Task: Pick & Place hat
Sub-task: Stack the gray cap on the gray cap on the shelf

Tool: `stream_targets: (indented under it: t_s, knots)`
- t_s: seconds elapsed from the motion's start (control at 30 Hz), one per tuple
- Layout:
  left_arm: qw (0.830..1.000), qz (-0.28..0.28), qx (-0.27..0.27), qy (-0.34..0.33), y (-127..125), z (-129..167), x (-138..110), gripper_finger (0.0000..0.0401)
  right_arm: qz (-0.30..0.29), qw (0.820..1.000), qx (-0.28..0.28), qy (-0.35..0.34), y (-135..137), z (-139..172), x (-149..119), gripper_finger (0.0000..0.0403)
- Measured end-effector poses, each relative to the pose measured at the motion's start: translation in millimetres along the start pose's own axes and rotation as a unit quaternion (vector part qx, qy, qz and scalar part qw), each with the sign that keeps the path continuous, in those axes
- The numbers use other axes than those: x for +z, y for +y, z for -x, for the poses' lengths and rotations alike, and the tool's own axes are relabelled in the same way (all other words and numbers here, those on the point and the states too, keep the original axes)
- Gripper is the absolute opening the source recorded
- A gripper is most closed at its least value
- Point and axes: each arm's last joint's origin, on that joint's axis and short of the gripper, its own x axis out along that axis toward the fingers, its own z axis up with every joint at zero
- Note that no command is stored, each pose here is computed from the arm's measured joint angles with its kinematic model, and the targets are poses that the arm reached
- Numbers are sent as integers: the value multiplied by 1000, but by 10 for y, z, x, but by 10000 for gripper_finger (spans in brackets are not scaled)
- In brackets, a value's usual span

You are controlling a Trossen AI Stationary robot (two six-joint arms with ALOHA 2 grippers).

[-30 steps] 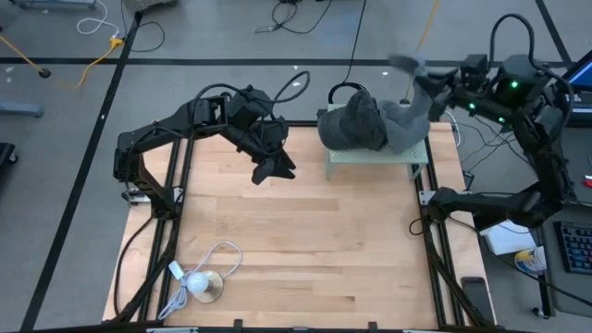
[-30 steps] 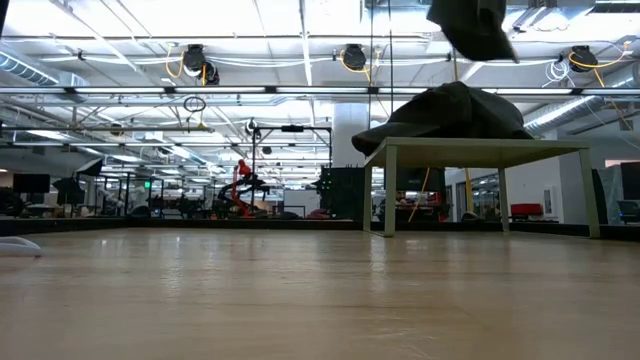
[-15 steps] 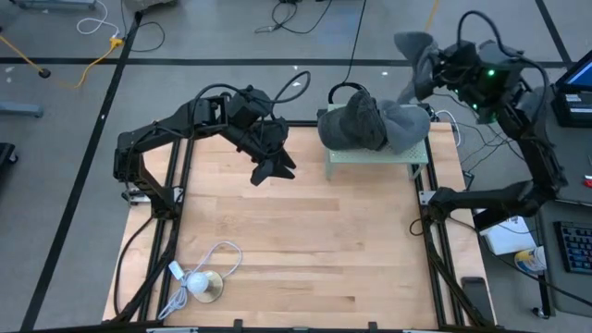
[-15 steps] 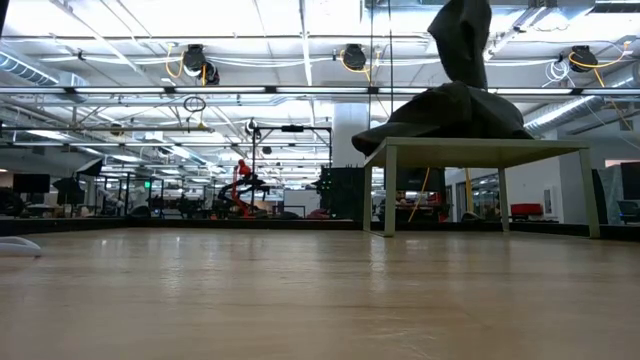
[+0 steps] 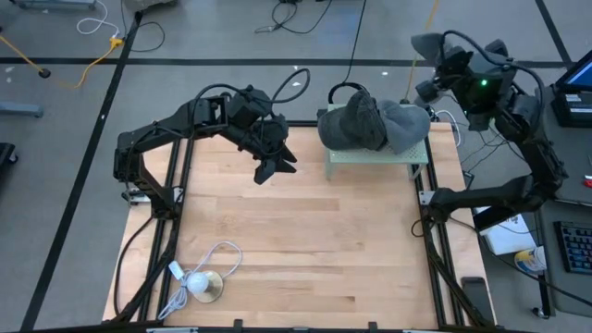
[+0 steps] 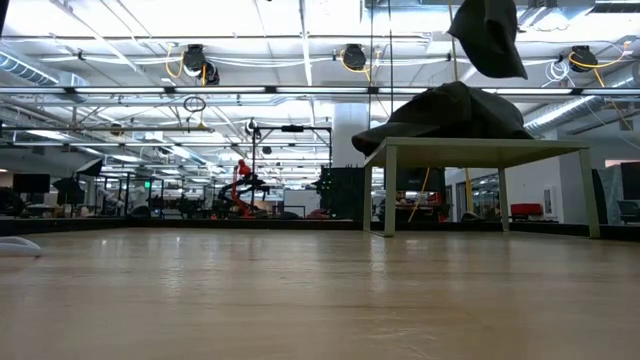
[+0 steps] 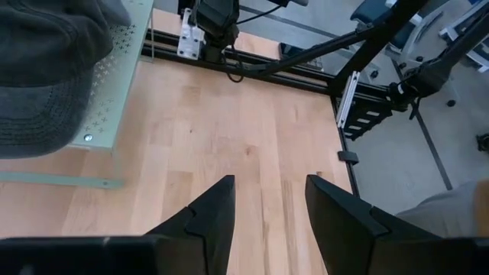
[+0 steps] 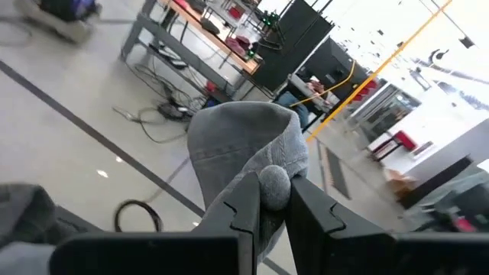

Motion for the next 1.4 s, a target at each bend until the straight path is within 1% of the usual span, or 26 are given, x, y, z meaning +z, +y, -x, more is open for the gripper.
stream_targets:
  t_s: [0.17,0.37,0.6,0.8,1.07,1.17,1.4]
  knots:
    - [1000,0,0,0,1,0,0,167,38,999,14,9,45,29,-30,30]
    - [1000,4,0,0,0,0,0,176,45,998,30,32,83,45,-101,30]
    - [1000,7,0,0,0,0,0,179,26,997,38,60,105,56,-182,30]
    - [1000,9,-1,0,-2,-1,-1,179,11,996,20,91,106,69,-259,30]
    - [1000,7,-1,0,-2,-1,-1,179,-33,992,16,124,151,58,-324,30]
    - [1000,7,-1,0,-2,-1,-1,180,-37,990,16,137,223,14,-333,30]
    - [1000,7,-1,0,-3,-1,-1,179,-7,984,10,179,542,-167,-432,30]
